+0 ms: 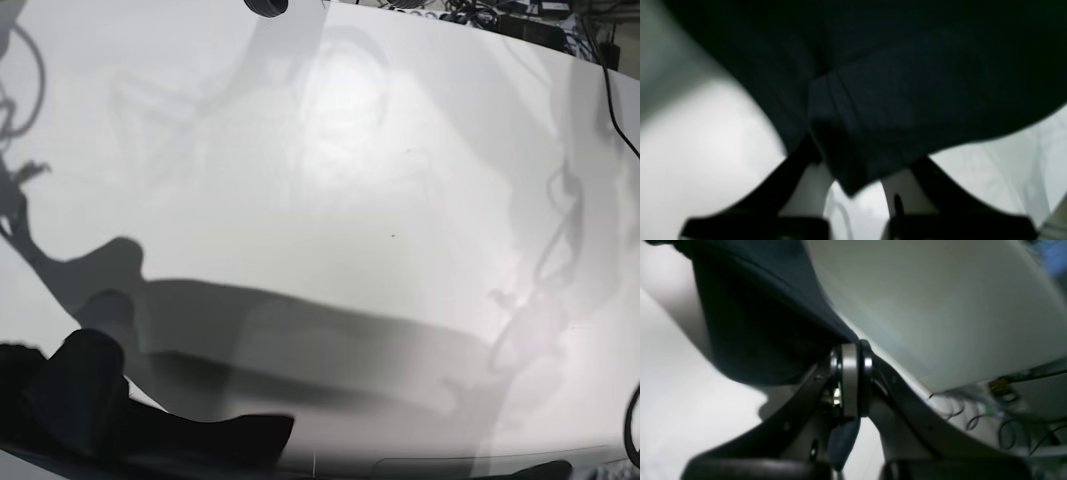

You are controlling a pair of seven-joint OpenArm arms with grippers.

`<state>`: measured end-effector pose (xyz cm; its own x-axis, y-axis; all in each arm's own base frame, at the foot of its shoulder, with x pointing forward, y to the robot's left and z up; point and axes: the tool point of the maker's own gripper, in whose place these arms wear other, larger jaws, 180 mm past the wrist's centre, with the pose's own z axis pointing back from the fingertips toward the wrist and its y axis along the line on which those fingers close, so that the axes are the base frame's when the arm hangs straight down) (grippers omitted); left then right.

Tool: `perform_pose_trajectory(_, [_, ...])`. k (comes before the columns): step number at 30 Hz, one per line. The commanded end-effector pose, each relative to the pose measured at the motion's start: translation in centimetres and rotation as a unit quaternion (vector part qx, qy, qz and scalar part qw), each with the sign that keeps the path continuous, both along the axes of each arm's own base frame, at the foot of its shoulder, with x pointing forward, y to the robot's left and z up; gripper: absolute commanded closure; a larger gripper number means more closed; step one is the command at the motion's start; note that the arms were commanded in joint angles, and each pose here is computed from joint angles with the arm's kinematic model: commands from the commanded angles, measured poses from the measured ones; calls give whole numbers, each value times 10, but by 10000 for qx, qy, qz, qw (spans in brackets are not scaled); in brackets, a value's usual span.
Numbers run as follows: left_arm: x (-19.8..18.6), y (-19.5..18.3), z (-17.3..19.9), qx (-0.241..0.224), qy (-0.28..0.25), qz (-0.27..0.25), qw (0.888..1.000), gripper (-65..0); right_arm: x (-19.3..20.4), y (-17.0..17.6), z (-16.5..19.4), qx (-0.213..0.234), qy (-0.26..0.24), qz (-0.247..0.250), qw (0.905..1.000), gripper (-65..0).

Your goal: Layout the t-shirt on the table in an organized manner, then fold the t-shirt properly

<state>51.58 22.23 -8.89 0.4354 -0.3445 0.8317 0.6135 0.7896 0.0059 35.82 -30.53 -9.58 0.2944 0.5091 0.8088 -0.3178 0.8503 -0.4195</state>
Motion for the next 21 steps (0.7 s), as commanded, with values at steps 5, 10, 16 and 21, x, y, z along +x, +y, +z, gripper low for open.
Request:
perform_pose_trajectory(5, [-3, 17, -13, 104, 33, 217, 9997, 0, -10, -3, -25, 59, 363, -78, 9993, 0])
perform_pose_trajectory(10, [-26, 13, -93, 100, 746, 70, 9971, 0, -31, 15, -85, 351, 1074, 144, 9935, 0])
perform_pose_trajectory(16, [-59, 15, -163, 185, 1449, 6, 9893, 0, -55, 42, -139, 791, 1605, 385, 9831, 0])
perform_pose_trajectory(21, [-77, 15, -192, 182, 1779, -11, 9839, 0, -76, 47, -168, 905, 2075, 321, 9735, 0])
